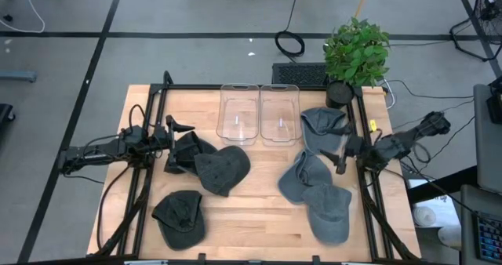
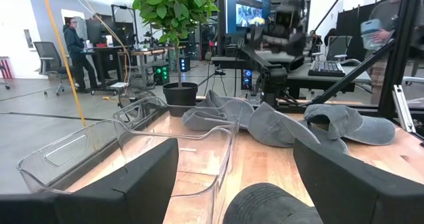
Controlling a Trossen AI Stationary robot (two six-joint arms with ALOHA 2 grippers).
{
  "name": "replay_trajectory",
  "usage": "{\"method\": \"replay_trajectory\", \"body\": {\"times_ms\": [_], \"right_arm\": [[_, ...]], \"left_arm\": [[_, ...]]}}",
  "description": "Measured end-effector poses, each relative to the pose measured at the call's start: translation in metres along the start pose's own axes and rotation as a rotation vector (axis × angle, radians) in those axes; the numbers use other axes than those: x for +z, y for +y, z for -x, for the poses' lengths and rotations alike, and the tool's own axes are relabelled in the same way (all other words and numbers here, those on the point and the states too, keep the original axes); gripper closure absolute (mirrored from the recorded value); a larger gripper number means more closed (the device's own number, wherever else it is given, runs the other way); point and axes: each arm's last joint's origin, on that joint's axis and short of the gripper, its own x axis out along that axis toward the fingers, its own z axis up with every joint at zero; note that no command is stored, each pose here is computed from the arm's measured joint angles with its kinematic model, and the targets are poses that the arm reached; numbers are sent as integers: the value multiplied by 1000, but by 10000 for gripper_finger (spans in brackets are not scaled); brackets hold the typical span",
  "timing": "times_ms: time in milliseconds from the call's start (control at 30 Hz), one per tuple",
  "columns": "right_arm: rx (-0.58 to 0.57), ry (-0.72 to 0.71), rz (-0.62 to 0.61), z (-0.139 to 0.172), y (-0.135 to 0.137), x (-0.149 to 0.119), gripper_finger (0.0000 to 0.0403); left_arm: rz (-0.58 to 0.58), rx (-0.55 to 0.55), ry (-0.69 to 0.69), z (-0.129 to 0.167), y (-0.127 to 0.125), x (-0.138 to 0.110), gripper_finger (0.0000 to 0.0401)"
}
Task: Pick & Place hat
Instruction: Put the bottom gray cap into the left transparent bin
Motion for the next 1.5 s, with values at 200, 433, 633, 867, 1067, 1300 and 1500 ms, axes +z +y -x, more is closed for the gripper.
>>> {"method": "replay_trajectory", "body": {"times_ms": [200, 433, 633, 867, 1067, 1300, 1500], "right_arm": [[3, 71, 91, -2, -3, 59, 84], [3, 120, 90, -2, -8, 117, 84], [3, 160, 90, -1, -11, 156, 85], [20, 251, 76, 2, -16, 192, 85], [86, 369, 109, 3, -13, 216, 85], [118, 497, 134, 3, -6, 238, 85], [199, 632, 42, -4, 10, 256, 85]], "left_arm": [[0, 0, 6, 0, 0, -1, 96], [0, 0, 8, 0, 0, -1, 96], [0, 0, 8, 0, 0, -1, 95], [0, 0, 8, 0, 0, -1, 95], [0, 0, 8, 0, 0, -1, 95], [0, 0, 8, 0, 0, -1, 95], [0, 0, 8, 0, 0, -1, 95]]}}
